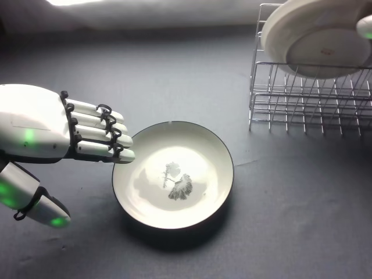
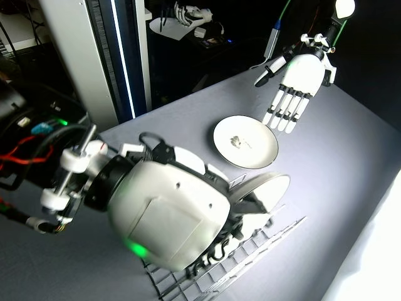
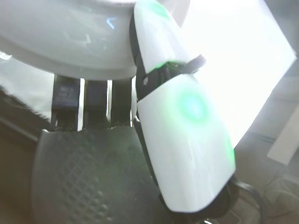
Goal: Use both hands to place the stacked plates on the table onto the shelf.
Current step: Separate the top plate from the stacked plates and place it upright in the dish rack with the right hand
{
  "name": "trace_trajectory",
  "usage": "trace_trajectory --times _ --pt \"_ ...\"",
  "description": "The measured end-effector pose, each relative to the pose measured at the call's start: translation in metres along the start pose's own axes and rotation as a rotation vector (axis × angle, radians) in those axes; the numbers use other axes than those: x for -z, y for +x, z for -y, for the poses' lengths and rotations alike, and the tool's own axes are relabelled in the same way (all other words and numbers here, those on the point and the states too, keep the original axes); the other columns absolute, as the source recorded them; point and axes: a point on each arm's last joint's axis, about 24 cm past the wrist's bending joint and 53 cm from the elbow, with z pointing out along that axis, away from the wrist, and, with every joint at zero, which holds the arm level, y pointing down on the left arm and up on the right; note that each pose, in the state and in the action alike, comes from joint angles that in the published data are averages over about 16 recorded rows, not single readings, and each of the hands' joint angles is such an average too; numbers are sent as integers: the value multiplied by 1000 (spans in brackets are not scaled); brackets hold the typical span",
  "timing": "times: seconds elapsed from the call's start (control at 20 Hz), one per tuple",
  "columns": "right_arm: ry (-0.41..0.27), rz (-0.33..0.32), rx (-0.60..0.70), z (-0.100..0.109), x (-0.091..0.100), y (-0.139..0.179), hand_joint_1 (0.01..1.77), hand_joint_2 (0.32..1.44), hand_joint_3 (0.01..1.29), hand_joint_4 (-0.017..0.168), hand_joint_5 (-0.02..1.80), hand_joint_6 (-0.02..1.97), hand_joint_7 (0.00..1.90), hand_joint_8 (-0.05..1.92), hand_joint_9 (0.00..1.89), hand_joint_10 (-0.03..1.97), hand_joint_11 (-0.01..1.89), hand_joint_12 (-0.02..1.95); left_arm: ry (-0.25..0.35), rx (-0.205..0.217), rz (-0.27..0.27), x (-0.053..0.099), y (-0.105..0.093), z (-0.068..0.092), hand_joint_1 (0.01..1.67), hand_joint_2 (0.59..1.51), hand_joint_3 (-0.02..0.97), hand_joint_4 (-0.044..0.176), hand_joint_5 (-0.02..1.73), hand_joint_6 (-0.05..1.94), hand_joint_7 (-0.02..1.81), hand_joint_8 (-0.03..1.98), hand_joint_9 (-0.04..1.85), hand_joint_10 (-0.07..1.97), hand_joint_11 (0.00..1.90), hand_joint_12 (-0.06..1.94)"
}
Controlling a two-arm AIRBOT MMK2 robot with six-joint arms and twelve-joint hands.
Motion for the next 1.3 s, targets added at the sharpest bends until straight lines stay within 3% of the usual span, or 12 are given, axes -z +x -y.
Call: trace_trajectory --times 0.4,0.85,1.0,1.2,1.3 --pt "39 3 56 21 6 -7 1404 1134 13 -10 694 1227 743 1155 736 1326 724 1579 1 -7 -20 -8 9 2 13 1118 20 0 20 11 14 -2 18 5 15 14" --pt "47 -32 146 28 8 -1 1343 1150 15 -7 564 681 615 592 538 843 384 1495 -1 -18 -37 -17 17 5 13 1119 20 0 20 11 15 -2 19 5 15 16" --pt "25 -51 174 21 7 5 1262 1149 16 -6 475 464 523 366 427 620 248 1330 -4 -21 -41 -19 20 5 13 1119 19 0 20 11 16 -2 19 5 15 16" --pt "-19 -93 220 7 6 22 1106 1101 16 -4 326 164 360 70 266 281 84 937 -13 -22 -47 -22 23 4 13 1120 20 0 20 11 18 -2 19 5 15 14" --pt "-48 -126 257 -1 5 35 1023 1060 15 -4 256 105 283 26 199 202 39 758 -17 -22 -52 -23 26 3 13 1120 19 0 20 11 18 -2 19 4 15 10"
